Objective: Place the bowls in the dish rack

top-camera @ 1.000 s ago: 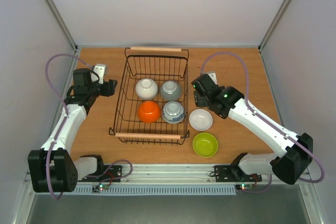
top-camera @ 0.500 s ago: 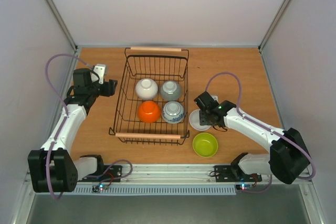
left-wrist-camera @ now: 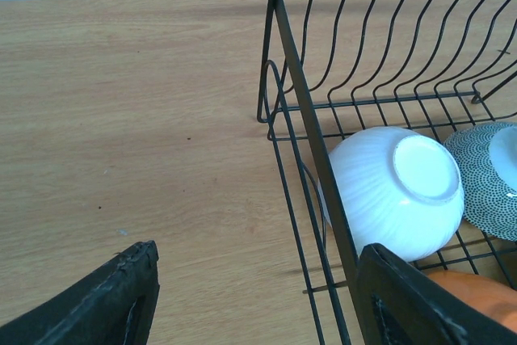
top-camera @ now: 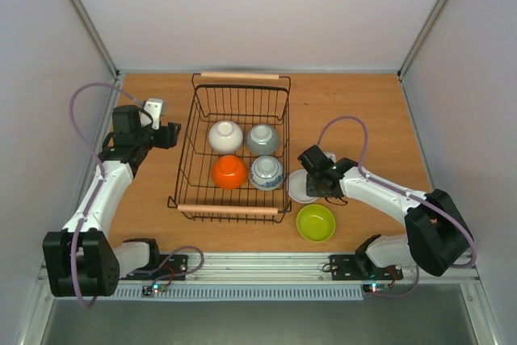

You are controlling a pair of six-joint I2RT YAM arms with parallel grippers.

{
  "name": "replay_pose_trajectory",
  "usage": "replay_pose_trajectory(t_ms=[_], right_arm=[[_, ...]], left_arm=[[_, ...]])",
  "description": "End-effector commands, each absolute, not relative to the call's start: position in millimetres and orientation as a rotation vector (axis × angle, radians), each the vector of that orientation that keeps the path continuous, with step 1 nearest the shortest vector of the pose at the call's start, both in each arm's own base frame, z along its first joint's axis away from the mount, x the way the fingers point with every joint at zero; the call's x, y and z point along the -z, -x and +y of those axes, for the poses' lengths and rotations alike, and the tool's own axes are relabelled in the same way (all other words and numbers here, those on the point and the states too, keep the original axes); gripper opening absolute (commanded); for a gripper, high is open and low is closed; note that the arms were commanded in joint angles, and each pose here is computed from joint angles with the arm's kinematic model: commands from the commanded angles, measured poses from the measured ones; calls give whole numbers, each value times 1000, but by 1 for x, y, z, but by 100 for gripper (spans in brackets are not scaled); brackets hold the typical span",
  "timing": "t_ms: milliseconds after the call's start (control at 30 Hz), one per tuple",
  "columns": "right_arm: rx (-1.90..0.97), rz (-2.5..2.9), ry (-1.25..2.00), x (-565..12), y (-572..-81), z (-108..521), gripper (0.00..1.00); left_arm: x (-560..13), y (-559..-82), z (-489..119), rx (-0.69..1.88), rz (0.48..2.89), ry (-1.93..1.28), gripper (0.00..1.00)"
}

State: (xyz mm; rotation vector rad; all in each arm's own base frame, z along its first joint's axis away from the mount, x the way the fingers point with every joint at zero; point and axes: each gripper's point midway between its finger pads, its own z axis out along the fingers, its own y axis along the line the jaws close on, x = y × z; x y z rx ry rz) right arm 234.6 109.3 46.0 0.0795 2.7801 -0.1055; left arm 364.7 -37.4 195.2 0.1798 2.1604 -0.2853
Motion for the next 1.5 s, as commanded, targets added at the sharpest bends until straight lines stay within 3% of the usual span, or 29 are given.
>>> replay_pose_trajectory(t_ms=[0,167,333,667,1067,1467], right_arm=[[101,2751,-124,-51,-242,109,1],[174,2681,-128,-76,-252,100,1],[335,2529,-159,-138,-270,78,1],[34,2273,-37,-257,-298,127,1],[105,2249,380,-267,-320,264,1],[194,2239,545,-241,-340,341,1]], left_arm=[[-221,-371,-37,278,2073,-189,68],[-226,-367,-39,285,2056,-202,68],[-231,-362,-49,342,2037,-244,68],[-241,-328,-101,649,1956,-500,68],[-232,-325,-113,683,1994,-558,68],[-237,-316,-119,720,1961,-602,69]])
